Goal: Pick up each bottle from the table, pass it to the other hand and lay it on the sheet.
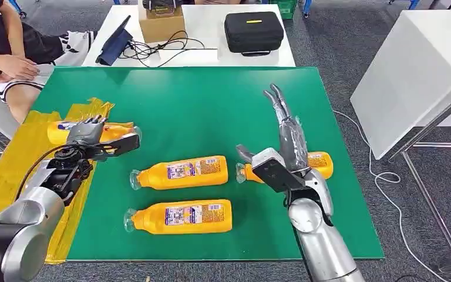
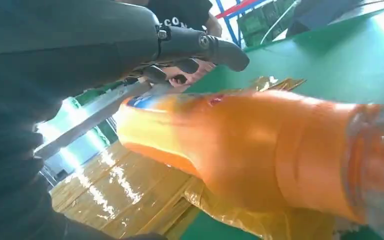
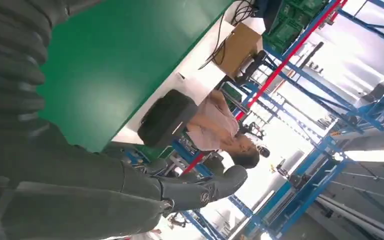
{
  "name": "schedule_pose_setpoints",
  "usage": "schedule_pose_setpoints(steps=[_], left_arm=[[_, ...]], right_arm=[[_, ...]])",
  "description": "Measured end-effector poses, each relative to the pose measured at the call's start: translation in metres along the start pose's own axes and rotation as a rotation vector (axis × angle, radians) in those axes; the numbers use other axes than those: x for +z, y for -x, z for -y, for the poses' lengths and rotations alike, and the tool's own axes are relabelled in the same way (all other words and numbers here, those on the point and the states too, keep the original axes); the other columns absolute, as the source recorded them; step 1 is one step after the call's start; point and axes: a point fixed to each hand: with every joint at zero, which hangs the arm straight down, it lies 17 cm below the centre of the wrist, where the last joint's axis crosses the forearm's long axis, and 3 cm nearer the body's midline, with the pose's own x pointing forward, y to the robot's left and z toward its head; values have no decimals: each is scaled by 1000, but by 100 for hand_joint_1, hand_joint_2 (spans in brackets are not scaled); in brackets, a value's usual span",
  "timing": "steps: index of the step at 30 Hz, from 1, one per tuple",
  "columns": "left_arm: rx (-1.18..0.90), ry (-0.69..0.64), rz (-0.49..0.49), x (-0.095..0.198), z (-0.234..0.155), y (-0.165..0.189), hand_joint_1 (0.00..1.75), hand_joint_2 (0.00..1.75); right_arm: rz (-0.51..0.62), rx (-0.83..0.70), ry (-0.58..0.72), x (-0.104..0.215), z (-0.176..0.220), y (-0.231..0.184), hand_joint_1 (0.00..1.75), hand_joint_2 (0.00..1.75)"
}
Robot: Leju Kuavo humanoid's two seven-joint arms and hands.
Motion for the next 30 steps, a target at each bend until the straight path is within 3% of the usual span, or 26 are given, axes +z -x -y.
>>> schedule_pose_setpoints(steps=[8, 13, 20, 23, 27, 30], left_arm=[[34, -15, 48, 0, -4, -8, 0, 175], [243, -178, 206, 2, -49, -43, 0, 175], [320, -252, 239, 5, -77, -53, 0, 175], [565, -341, 376, 19, -107, -73, 0, 175], [1054, -454, 583, 61, -157, -86, 0, 175], [1146, -527, 642, 88, -171, -84, 0, 175]], right_arm=[[-11, -1, 2, 1, 1, 4, 0, 175], [-18, 1, 7, 1, 3, 8, 0, 175], [-26, 3, 10, 3, 4, 11, 0, 175], [-24, 44, 34, 4, 9, 12, 0, 175], [-23, 152, 80, 12, 19, 18, 0, 175], [-36, 307, 118, 17, 30, 25, 0, 175]])
